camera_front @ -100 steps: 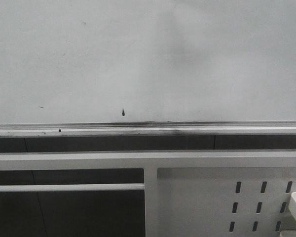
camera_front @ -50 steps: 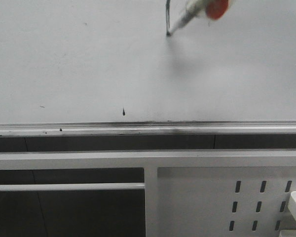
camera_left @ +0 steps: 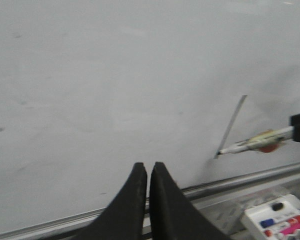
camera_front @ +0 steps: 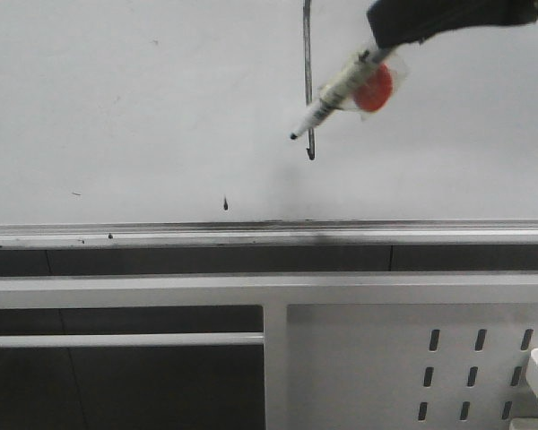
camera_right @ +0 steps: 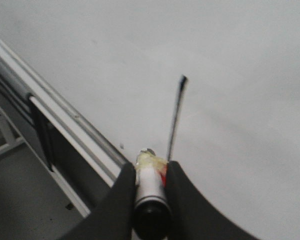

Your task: Write number 1 on whiteboard

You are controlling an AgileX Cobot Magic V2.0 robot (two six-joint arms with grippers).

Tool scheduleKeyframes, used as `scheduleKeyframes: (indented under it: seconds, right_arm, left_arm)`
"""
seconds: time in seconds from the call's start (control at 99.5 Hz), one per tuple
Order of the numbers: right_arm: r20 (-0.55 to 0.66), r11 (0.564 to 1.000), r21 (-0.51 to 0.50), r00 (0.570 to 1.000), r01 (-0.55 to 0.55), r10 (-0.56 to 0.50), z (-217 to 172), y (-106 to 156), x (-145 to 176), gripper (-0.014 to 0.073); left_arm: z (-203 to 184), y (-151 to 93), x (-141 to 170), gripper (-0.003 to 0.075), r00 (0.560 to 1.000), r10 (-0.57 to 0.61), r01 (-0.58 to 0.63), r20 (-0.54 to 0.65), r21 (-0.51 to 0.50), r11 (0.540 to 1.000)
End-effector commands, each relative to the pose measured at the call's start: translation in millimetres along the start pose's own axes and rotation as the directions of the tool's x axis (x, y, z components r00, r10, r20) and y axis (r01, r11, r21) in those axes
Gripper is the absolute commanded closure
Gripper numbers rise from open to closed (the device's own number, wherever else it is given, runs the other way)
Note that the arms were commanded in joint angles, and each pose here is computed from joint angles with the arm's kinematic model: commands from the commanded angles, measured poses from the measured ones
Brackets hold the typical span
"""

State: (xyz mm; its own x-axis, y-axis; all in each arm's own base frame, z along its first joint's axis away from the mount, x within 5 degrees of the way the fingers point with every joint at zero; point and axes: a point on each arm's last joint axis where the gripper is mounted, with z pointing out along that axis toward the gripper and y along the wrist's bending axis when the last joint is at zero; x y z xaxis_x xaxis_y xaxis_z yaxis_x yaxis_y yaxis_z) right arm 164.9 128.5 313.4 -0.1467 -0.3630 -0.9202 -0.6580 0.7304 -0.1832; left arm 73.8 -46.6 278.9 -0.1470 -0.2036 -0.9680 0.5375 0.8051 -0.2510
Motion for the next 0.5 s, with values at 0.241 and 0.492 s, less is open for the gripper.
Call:
scheduleKeyframes:
  seconds: [0.241,0.492]
  right_arm:
    - [-0.075,0.979,-0.176,0.99,0.107,-0.122,-21,27,-35,0.0664]
    - [-0.207,0.967,-0.248,0.972,0.061,-0.114,-7,34,-55,0.0664]
  left_arm:
    - [9,-38,1,0.0739,0.975,0.223,-0.204,-0.027,0.308,0.929]
    - [55,-70,33,0.0385,0.791,0.593,-0.471,-0.15,0.468,0.748]
